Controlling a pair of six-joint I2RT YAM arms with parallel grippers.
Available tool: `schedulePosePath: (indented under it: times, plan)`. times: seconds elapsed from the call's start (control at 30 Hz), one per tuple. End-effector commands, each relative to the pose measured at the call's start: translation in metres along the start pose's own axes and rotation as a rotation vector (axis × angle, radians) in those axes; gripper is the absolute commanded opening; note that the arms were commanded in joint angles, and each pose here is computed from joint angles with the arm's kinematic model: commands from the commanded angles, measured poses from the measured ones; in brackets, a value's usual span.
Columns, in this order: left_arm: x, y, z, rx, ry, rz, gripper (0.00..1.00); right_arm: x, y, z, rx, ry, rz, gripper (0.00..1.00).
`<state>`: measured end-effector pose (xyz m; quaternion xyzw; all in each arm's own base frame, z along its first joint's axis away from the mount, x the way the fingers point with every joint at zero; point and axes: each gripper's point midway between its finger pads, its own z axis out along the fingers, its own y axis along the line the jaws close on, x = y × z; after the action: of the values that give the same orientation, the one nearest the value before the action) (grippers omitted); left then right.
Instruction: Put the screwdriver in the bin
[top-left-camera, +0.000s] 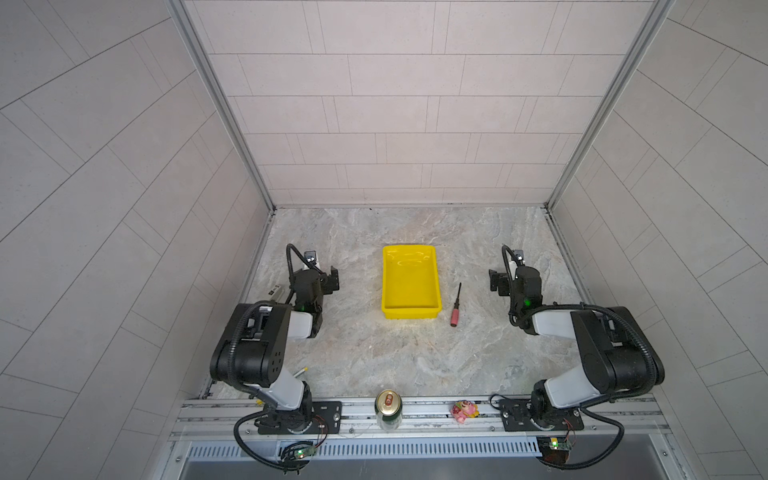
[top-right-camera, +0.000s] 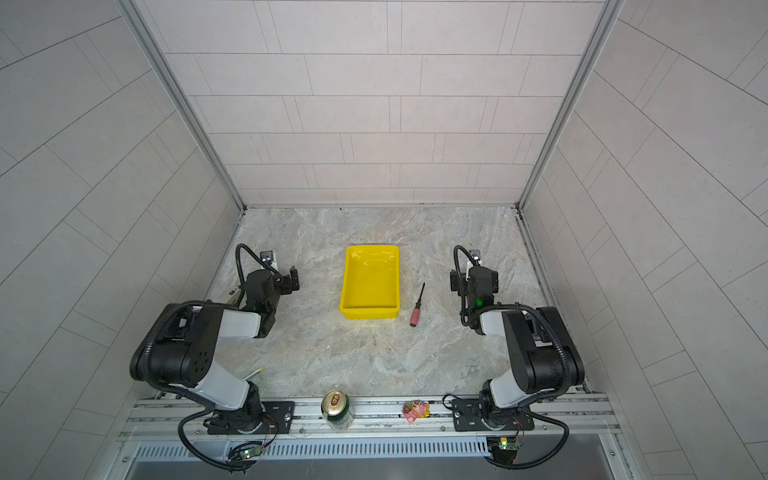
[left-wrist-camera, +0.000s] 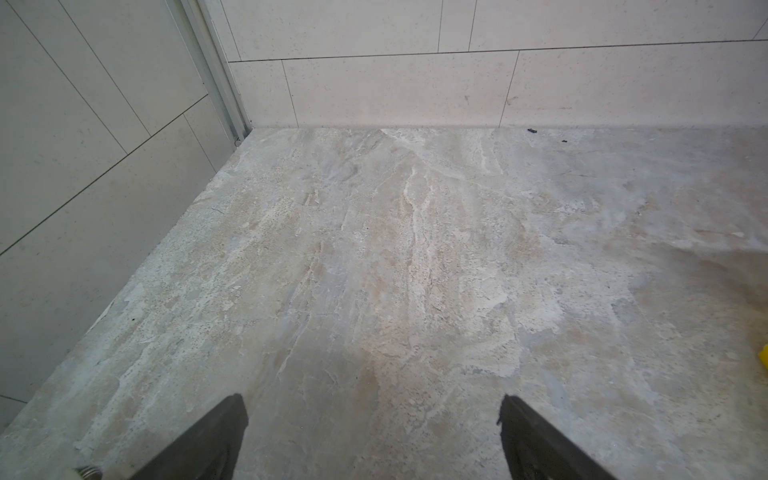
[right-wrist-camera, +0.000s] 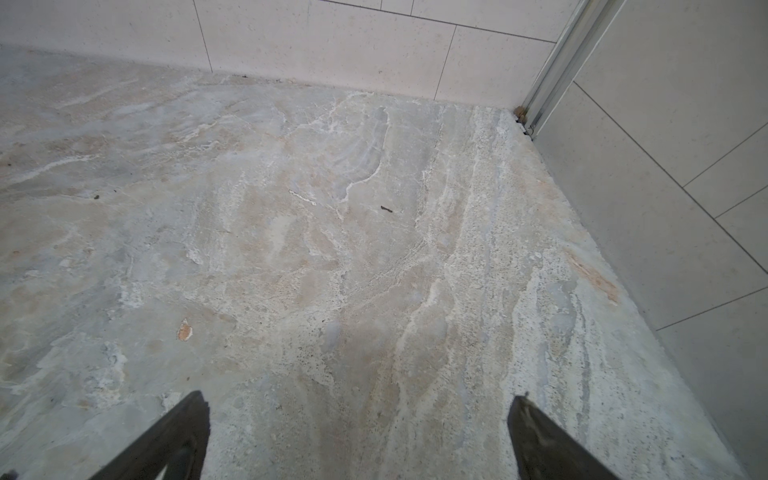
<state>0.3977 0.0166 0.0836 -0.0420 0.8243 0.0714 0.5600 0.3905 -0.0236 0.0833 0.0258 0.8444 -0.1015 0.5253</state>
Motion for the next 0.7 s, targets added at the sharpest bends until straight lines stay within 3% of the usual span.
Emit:
schedulePosePath:
  times: [0.0,0.3,0.37,0.47,0.57,0.67]
  plan:
    - [-0.003,-0.001,0.003,0.005,-0.005,0.006,1.0,-0.004,-0.003,0.001,0.015,-0.007,0.005,1.0]
    - [-0.004,-0.001,0.0,-0.005,-0.016,0.008,1.0,-0.003,-0.002,-0.001,0.012,-0.011,-0.001,1.0]
    - [-0.008,0.002,-0.003,-0.06,-0.03,0.028,1.0,-0.005,-0.003,0.0,0.02,-0.014,0.001,1.0]
    - [-0.031,0.017,-0.017,-0.189,-0.029,0.032,1.0,-0.016,-0.01,-0.004,0.06,-0.004,0.006,1.0]
    - [-0.061,0.015,-0.037,-0.156,-0.017,0.005,1.0,-0.037,-0.027,-0.014,0.129,0.101,0.081,1.0]
    - [-0.094,0.016,-0.069,-0.114,0.025,-0.125,1.0,-0.055,-0.027,-0.024,0.112,0.073,0.169,1.0]
